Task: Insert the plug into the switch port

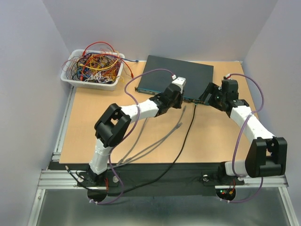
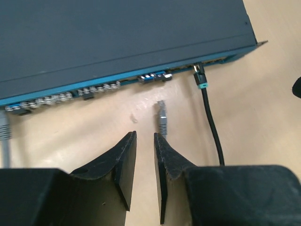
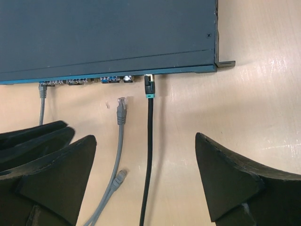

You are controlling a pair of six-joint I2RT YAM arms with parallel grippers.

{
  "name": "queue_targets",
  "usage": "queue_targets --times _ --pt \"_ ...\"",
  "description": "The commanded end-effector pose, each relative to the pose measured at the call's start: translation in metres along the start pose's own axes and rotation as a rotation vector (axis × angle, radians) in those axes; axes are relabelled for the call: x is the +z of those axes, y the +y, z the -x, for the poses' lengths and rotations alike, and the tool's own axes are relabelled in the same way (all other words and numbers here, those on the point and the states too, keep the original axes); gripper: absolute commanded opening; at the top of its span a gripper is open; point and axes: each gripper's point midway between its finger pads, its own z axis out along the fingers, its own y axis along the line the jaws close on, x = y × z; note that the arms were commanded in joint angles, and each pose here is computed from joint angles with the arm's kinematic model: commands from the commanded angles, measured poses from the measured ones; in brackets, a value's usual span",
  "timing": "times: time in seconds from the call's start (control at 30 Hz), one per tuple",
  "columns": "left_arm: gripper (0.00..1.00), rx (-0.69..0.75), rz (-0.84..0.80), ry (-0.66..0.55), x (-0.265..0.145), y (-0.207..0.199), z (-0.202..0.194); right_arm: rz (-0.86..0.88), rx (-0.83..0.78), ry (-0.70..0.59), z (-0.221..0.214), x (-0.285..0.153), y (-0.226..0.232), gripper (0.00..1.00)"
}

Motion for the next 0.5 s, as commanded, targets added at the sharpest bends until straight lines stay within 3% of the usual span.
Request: queue_targets --times 0.0,0.47 --pt "0.33 -0.031 -0.089 -0.056 0.003 -0.028 0.028 0.022 -0.033 -0.025 0.002 -0.009 0.005 0.90" --pt "0.33 -0.014 -0.109 0.043 0.041 -0.041 -0.009 0.035 -0.043 -0.020 0.000 -0.010 0.007 0.90"
